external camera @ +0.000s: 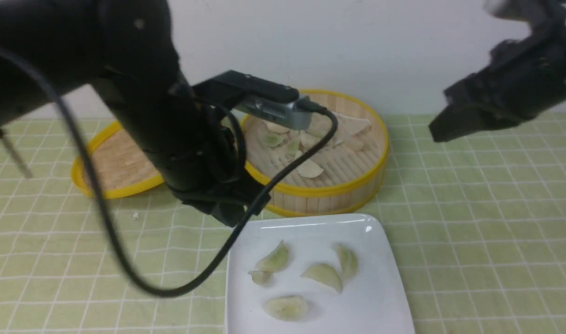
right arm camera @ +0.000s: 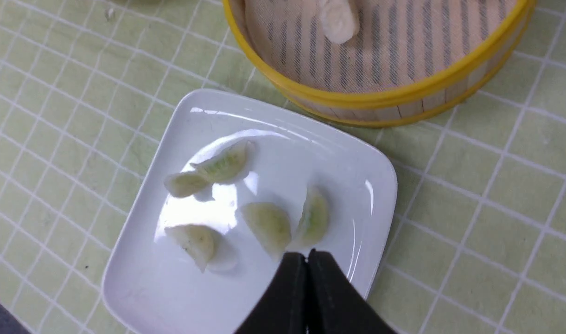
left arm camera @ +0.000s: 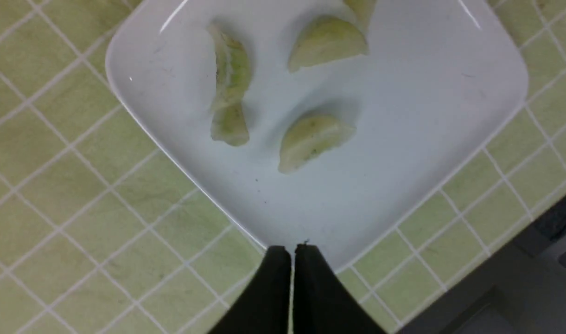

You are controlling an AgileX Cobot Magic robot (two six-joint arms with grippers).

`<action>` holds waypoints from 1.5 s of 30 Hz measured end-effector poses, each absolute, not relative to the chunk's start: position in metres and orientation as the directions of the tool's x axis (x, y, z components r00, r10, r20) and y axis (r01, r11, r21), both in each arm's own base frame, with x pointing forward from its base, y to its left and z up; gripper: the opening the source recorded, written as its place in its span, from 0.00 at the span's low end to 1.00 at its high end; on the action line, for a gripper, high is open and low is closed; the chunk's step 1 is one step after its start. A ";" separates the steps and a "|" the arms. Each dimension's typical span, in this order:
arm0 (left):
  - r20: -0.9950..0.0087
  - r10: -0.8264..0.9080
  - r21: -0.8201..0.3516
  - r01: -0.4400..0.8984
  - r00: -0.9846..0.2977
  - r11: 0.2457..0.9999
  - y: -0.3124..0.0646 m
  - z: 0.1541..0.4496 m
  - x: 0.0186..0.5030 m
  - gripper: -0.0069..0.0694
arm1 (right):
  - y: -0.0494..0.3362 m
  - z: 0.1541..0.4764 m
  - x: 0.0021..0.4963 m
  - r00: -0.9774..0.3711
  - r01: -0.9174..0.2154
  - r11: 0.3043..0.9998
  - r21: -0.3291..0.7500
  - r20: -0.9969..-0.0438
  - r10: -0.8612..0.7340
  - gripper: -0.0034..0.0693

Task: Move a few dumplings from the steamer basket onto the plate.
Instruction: Use the right arm to grab a dumpling from inside the steamer, then use the right arm to put the dumpling into the plate

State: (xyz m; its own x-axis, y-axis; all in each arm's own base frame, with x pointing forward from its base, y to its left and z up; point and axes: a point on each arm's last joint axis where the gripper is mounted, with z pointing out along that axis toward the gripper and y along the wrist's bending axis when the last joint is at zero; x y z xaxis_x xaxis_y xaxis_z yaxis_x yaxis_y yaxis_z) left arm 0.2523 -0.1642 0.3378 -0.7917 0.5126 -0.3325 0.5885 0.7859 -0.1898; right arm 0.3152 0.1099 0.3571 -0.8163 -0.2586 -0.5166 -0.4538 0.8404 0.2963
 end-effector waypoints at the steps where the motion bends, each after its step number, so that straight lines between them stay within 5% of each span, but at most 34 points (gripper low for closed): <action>1: -0.346 0.504 -0.192 0.585 -0.791 0.788 -0.160 0.343 0.245 0.08 | 0.116 0.351 0.323 -0.818 -0.456 0.841 0.290 -0.510 -0.267 0.04; 8: -0.489 0.406 -0.206 0.555 -0.772 0.806 -0.120 0.382 0.173 0.08 | 0.161 0.317 0.383 -0.791 -0.513 0.828 0.225 -0.499 -0.354 0.17; 16: -0.611 0.303 -0.221 0.525 -0.731 0.822 -0.089 0.405 0.120 0.08 | 0.217 0.240 0.448 -0.772 -0.565 0.803 0.187 -0.464 -0.435 0.59; 25: -0.608 0.287 -0.216 0.502 -0.740 0.837 -0.082 0.407 0.111 0.08 | 0.247 0.164 0.477 -0.763 -0.593 0.791 0.152 -0.421 -0.490 0.70; 28: -0.608 0.291 -0.205 0.500 -0.739 0.842 -0.081 0.407 0.112 0.08 | 0.247 0.164 0.481 -0.752 -0.596 0.792 0.131 -0.436 -0.494 0.66; 32: -0.609 0.294 -0.192 0.497 -0.737 0.846 -0.080 0.407 0.112 0.08 | 0.244 0.166 0.482 -0.757 -0.590 0.801 0.104 -0.416 -0.504 0.40; 37: -0.610 0.298 -0.180 0.494 -0.735 0.851 -0.079 0.406 0.113 0.08 | 0.241 0.190 0.481 -0.763 -0.579 0.811 0.085 -0.408 -0.502 0.40; 45: -0.611 0.301 -0.167 0.491 -0.732 0.855 -0.078 0.406 0.114 0.08 | 0.225 0.310 0.434 -0.737 -0.554 0.820 0.142 -0.542 -0.404 0.40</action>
State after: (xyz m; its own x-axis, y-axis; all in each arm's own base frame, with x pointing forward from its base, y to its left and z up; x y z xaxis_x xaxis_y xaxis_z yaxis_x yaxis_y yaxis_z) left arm 0.1138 -0.0780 0.4060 -0.7324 0.3009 -0.6108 0.4906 0.8552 -0.1670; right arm 0.4338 0.2245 0.3103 -0.7369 -0.4041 -0.5420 -0.5543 0.8201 0.1421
